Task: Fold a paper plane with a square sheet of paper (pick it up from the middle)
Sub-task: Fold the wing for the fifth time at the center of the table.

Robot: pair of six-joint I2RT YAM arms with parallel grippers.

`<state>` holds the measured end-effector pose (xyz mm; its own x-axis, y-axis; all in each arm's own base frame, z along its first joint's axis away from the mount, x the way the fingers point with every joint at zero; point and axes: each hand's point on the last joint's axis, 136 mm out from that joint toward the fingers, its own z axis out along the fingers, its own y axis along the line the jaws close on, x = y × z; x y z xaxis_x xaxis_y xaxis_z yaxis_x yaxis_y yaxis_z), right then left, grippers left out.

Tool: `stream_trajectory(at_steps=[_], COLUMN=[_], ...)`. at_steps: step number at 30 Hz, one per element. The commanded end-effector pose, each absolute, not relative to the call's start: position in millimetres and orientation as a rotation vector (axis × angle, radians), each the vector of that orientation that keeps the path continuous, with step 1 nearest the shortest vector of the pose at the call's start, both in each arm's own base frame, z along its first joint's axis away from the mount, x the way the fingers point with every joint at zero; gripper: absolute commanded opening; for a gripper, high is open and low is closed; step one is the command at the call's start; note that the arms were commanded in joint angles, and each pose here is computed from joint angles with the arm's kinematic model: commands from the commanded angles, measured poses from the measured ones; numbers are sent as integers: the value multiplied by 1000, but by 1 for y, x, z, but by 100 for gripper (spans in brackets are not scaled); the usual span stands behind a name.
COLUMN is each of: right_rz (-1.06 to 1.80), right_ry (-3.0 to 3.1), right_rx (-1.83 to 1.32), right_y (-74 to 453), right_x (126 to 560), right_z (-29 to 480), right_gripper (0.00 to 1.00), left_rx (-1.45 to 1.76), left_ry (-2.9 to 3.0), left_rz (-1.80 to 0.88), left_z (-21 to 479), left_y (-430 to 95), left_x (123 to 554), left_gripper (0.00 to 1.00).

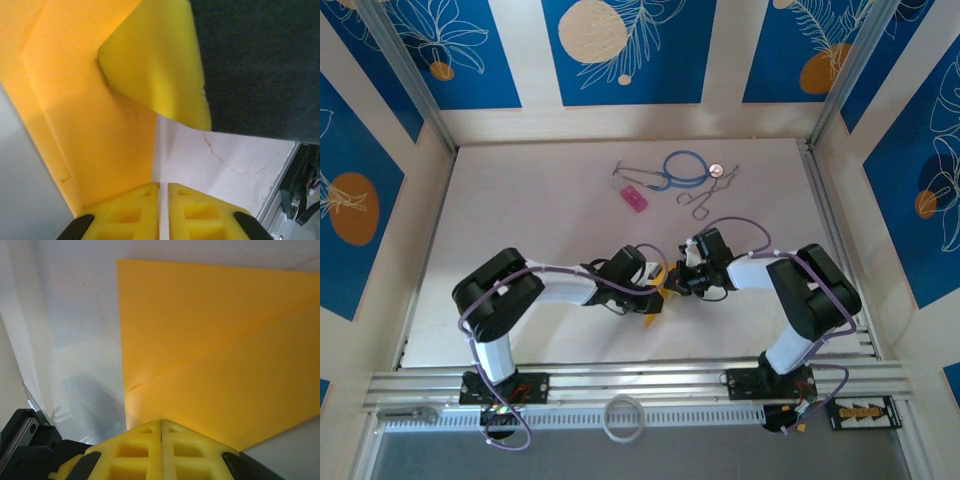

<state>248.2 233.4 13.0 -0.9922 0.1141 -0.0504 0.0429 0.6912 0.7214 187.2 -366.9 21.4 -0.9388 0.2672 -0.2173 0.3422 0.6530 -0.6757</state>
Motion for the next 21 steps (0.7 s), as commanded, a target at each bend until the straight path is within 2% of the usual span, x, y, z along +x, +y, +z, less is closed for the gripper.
stream_trajectory(at_steps=[1, 10, 21], right_rz=[1048, 1026, 1026], right_ry=[2914, 2933, 2933], right_rx=[204, 211, 213], right_y=[216, 215, 215], right_x=[235, 235, 235], right_z=[-18, -22, -22], right_gripper=[0, 0, 0], left_rx=[499, 558, 585], left_ry=[2899, 2959, 3030], left_rz=[-1085, -1074, -922], left_z=[0, -5, -17], left_y=[-343, -323, -288], left_x=[155, 120, 96], left_gripper=[11, 9, 4])
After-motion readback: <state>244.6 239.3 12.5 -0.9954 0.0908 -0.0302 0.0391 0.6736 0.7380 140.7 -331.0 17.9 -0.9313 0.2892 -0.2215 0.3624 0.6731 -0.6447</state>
